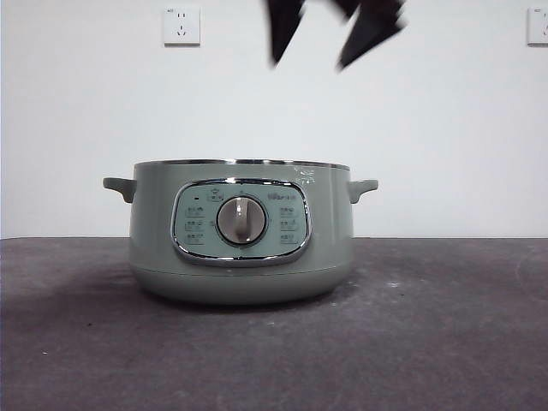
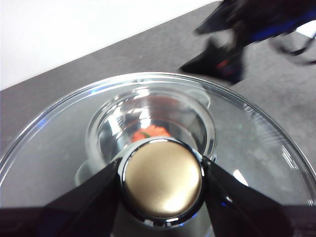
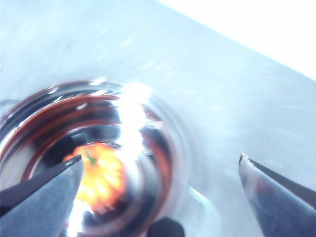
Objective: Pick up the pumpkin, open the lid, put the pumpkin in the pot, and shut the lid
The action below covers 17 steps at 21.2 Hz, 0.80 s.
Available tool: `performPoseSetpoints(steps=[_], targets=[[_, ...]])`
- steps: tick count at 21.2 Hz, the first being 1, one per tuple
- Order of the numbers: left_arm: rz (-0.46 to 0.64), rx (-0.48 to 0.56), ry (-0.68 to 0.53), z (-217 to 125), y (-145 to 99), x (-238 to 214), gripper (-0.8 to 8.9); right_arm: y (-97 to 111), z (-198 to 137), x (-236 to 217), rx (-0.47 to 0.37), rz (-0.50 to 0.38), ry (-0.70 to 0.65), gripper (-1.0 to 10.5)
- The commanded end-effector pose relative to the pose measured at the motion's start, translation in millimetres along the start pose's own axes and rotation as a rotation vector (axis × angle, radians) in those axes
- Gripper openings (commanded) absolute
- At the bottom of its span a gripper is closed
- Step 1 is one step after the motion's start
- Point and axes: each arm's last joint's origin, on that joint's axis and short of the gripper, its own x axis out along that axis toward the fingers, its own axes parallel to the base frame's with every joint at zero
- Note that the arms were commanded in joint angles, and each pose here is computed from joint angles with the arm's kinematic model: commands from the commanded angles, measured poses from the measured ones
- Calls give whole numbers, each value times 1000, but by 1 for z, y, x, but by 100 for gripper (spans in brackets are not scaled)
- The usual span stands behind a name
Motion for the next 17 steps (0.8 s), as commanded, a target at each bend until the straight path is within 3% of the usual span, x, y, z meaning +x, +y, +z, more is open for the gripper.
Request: performPoseSetpoints(steps=[1,8,17], targets=[[-20,21,-52,10,3,15,-9,-12,1,-46,48,-18,-27,567],[-64,21,-21,17,21,104,-9,-28,-13,-168,94,-20,-195,567],[-83,21,0,7,29,176,-9,-32,-33,-210,108,-18,-199,566]])
